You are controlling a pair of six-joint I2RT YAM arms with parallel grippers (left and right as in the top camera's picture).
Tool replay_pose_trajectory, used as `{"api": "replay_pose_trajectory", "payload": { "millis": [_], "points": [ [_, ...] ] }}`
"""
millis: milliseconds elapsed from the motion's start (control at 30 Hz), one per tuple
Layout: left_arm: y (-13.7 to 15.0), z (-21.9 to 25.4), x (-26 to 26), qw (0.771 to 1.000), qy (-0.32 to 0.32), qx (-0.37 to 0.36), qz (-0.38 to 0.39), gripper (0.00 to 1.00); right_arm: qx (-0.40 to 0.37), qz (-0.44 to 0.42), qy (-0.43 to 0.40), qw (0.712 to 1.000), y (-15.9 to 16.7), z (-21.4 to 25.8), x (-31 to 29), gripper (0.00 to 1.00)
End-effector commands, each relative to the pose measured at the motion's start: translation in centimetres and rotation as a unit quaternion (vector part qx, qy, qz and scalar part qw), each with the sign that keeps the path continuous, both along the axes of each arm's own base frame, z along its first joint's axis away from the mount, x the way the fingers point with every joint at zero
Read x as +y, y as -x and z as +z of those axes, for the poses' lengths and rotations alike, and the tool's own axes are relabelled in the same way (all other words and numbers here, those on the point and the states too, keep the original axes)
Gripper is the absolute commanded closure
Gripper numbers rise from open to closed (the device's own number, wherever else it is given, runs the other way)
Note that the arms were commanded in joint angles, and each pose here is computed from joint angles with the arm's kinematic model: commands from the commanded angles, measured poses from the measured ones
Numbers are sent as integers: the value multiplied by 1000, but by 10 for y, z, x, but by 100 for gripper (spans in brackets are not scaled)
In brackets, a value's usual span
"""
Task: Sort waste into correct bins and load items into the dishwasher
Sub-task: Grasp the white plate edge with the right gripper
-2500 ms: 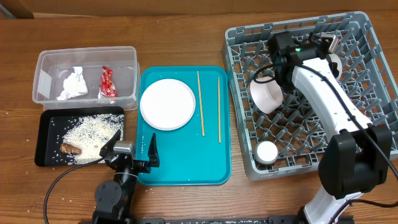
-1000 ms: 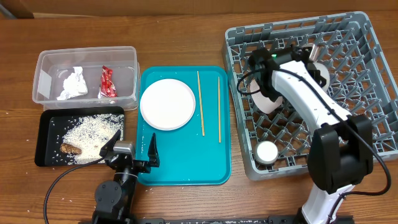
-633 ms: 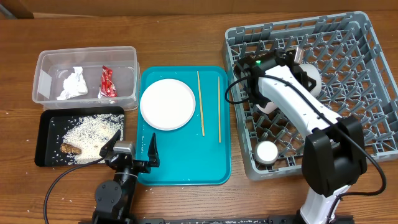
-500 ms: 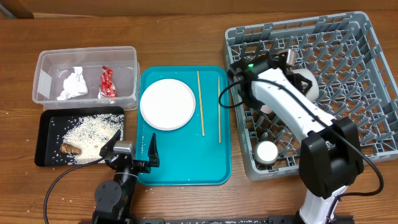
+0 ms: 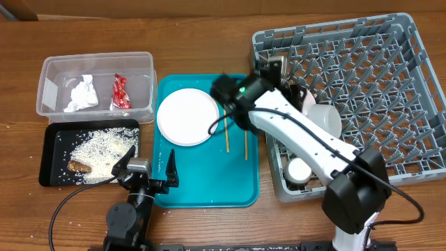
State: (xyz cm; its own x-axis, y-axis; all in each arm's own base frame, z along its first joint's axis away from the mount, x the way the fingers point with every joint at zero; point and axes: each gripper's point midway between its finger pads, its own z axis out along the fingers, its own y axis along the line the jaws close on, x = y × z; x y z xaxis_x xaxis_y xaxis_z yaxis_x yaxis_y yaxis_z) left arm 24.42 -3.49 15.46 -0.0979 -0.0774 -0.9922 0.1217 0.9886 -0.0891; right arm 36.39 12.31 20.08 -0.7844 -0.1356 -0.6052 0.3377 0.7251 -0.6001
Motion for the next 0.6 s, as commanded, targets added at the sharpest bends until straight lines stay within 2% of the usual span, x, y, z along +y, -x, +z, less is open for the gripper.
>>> {"api": "replay_pose_trajectory", "payload": {
  "millis": [0,33,100,133,200,300,467,567],
  "points": [
    [0,-1,0,1000,-13,-1,-1,0,67,40,-192,978,-2,-14,61,41],
    [0,-1,0,1000,-13,-1,-2,0,101,83,-233,964,-3,-21,83,40],
    [0,-1,0,1000,-13,-1,-1,0,193,218,-340,894,8,-35,150,37],
    [0,-1,0,1000,-13,-2,-1,0,216,254,-372,866,14,-37,170,36],
    [0,-1,0,1000,-13,-1,-1,0,237,281,-418,831,21,-41,194,36],
    [0,-1,0,1000,-13,-1,-1,0,239,276,-427,828,12,-59,205,37],
    [0,-1,0,1000,-13,-1,-1,0,246,222,-430,840,0,-103,207,38],
    [0,-1,0,1000,-13,-1,-1,0,242,185,-418,856,-8,-130,203,47]
  ]
}}
